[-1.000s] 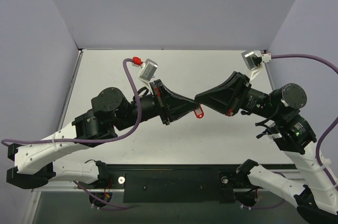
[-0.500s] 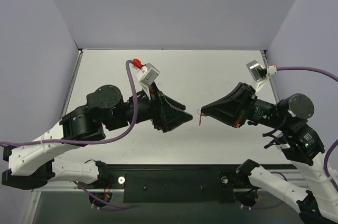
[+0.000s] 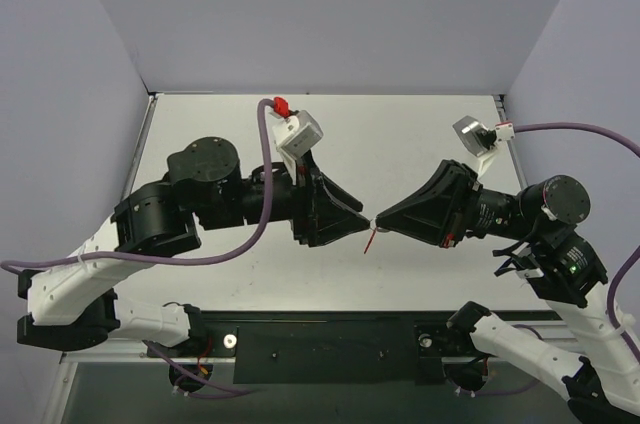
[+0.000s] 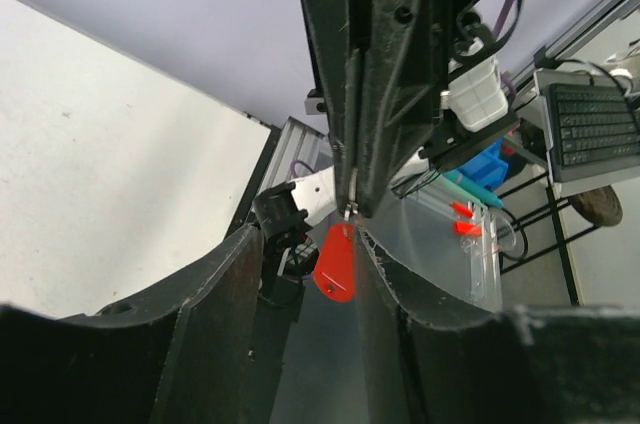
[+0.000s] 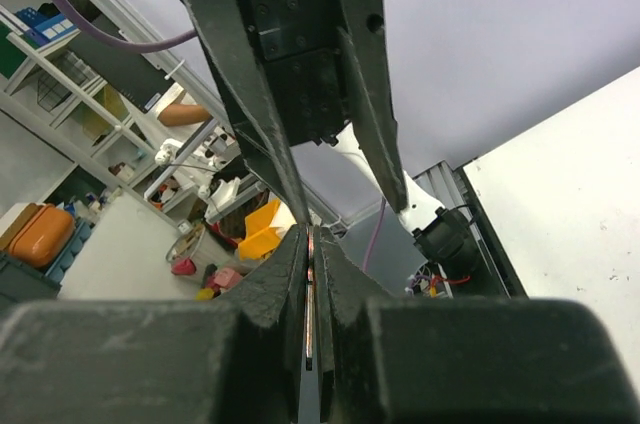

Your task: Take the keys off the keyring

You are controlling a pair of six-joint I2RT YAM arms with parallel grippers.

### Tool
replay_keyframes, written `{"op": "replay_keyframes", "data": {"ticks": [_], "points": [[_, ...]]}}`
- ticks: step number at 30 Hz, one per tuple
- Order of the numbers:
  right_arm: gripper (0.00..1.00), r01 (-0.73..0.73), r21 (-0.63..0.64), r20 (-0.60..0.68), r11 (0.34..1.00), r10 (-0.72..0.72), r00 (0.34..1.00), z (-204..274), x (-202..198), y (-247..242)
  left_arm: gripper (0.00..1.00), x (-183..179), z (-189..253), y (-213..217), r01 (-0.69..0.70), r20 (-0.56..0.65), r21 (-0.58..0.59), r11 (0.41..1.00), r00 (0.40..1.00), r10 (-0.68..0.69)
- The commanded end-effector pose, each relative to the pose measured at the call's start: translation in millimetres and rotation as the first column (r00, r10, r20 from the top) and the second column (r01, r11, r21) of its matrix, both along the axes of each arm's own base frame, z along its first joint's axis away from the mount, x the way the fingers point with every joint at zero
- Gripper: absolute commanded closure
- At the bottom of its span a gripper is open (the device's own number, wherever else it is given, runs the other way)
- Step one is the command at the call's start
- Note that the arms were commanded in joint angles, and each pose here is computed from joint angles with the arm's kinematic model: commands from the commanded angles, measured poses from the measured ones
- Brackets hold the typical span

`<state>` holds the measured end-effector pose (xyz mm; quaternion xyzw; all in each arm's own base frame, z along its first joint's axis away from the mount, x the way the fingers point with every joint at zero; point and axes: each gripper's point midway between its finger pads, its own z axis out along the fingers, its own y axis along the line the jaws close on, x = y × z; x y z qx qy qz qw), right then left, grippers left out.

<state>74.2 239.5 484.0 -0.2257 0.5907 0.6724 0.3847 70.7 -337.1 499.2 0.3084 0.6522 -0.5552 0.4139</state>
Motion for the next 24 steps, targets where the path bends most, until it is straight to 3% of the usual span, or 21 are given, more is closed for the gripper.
{"op": "replay_keyframes", "data": {"ticks": [1, 12, 19, 24], "points": [[1.0, -0.029, 0.027, 0.079, 0.999, 0.026, 0.997, 18, -11, -4, 0.51, -4, 4, -3, 0.054, 0.018, 0.0, 0.999, 0.998, -0.054], [1.0, -0.014, 0.049, 0.079, 0.999, 0.01, 0.997, 19, -9, -3, 0.57, -9, 0, -5, 0.093, -0.002, 0.0, 0.996, 0.996, -0.093], [1.0, 0.006, 0.073, 0.075, 0.997, -0.011, 0.997, 21, -5, -1, 0.65, -4, 14, -6, 0.053, -0.014, -0.11, 0.993, 0.998, -0.055], [1.0, -0.002, 0.078, 0.074, 0.997, -0.004, 0.997, 22, -6, 1, 0.7, -3, 13, -10, 0.054, -0.024, -0.118, 0.992, 0.998, -0.057]]}}
